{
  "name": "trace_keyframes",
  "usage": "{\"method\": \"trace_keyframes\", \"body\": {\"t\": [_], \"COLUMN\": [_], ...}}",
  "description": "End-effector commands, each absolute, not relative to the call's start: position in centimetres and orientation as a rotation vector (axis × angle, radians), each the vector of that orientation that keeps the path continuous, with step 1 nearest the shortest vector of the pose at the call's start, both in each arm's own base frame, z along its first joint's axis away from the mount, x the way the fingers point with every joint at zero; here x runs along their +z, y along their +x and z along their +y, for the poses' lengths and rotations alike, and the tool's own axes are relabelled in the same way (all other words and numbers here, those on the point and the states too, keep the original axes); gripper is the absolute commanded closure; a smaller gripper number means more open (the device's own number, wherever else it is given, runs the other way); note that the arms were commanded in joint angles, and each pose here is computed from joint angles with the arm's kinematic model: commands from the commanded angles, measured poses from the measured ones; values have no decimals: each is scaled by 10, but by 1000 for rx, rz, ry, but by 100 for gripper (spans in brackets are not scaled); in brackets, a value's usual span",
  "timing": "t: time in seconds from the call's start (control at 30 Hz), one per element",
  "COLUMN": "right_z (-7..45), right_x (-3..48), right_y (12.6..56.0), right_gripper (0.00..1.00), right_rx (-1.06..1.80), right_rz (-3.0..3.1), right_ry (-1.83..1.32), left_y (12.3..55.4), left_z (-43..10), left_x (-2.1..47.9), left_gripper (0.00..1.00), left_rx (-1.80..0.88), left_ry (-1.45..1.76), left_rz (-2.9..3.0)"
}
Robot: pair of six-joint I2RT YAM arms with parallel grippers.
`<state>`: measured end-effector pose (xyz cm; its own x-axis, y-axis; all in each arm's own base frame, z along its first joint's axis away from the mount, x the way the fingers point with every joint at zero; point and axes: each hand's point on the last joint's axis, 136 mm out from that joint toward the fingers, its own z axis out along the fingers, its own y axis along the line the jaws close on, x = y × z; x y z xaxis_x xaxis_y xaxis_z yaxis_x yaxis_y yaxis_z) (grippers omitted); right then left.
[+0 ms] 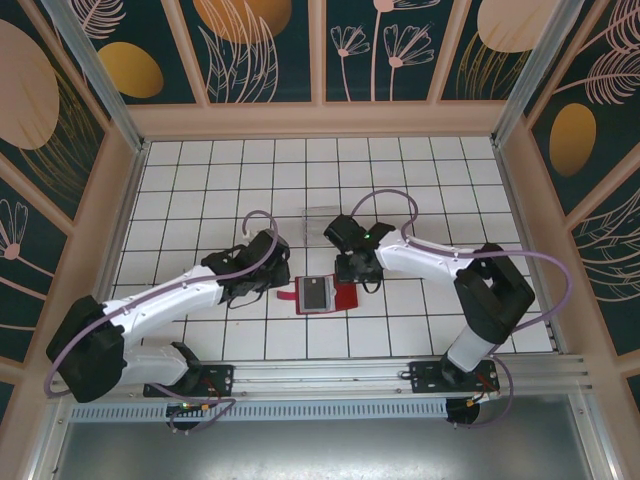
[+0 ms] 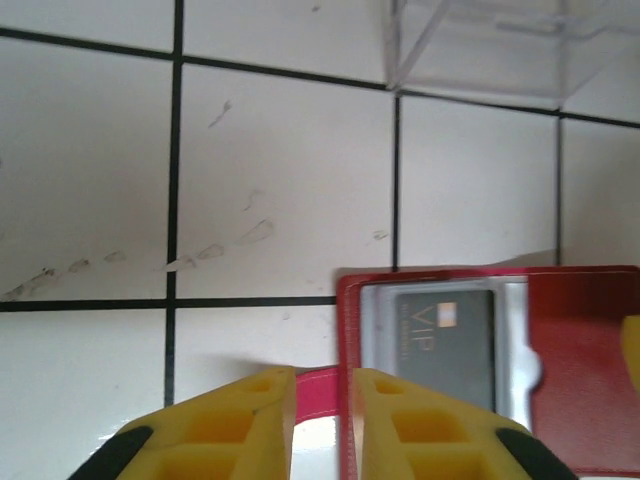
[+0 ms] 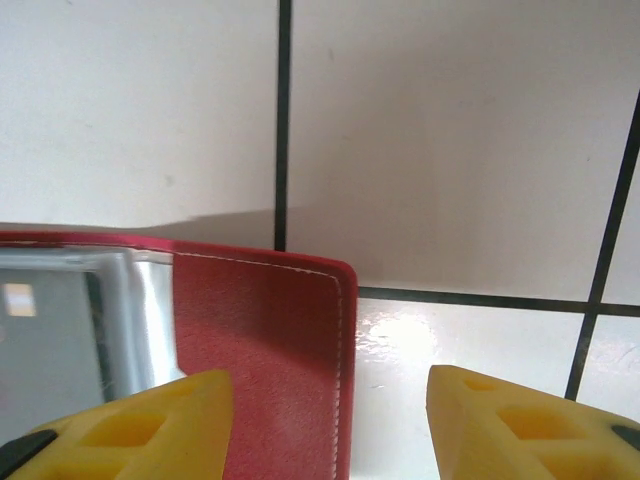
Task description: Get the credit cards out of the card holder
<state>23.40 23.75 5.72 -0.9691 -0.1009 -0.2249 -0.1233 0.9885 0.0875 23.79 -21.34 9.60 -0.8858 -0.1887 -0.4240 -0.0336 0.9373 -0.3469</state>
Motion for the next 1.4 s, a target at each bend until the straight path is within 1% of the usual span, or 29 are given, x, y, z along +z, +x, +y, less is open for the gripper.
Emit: {"method": "trace_keyframes", "body": {"t": [0.0,0.17,0.3,0.43,0.6,0.97,1.23,1.37], "right_z": [239,254,276,294,304,288,287,287], "right_x": [78,90,91,81,58,15,20,30], "right_y": [238,241,235,227,216,200,202,204], "right_gripper": [46,47,52,56,61,62,63,63], "right_rx": [135,224,411,568,697,701,709,715], "right_rz": [2875,2857,2865,2885,2925,3005,2986,2964], "right_ry": [-153,-173,-191,-213,-209,-157,-142,-135], "left_y": [235,230,226,223,218,207,205,209], "left_z": [-229,-252,-257,-262,-262,-257,-245,-246], "left_x": [104,83,69,60,44,17,4,16], "left_gripper": [74,80,83,83,83,78,81,82], "left_rx": [-571,-694,-733,-779,-760,-728,-637,-653], "left_ry": [-106,-88,-84,-78,-77,-62,-66,-66], "left_rz": [2638,2699,2722,2733,2773,2842,2867,2835]}}
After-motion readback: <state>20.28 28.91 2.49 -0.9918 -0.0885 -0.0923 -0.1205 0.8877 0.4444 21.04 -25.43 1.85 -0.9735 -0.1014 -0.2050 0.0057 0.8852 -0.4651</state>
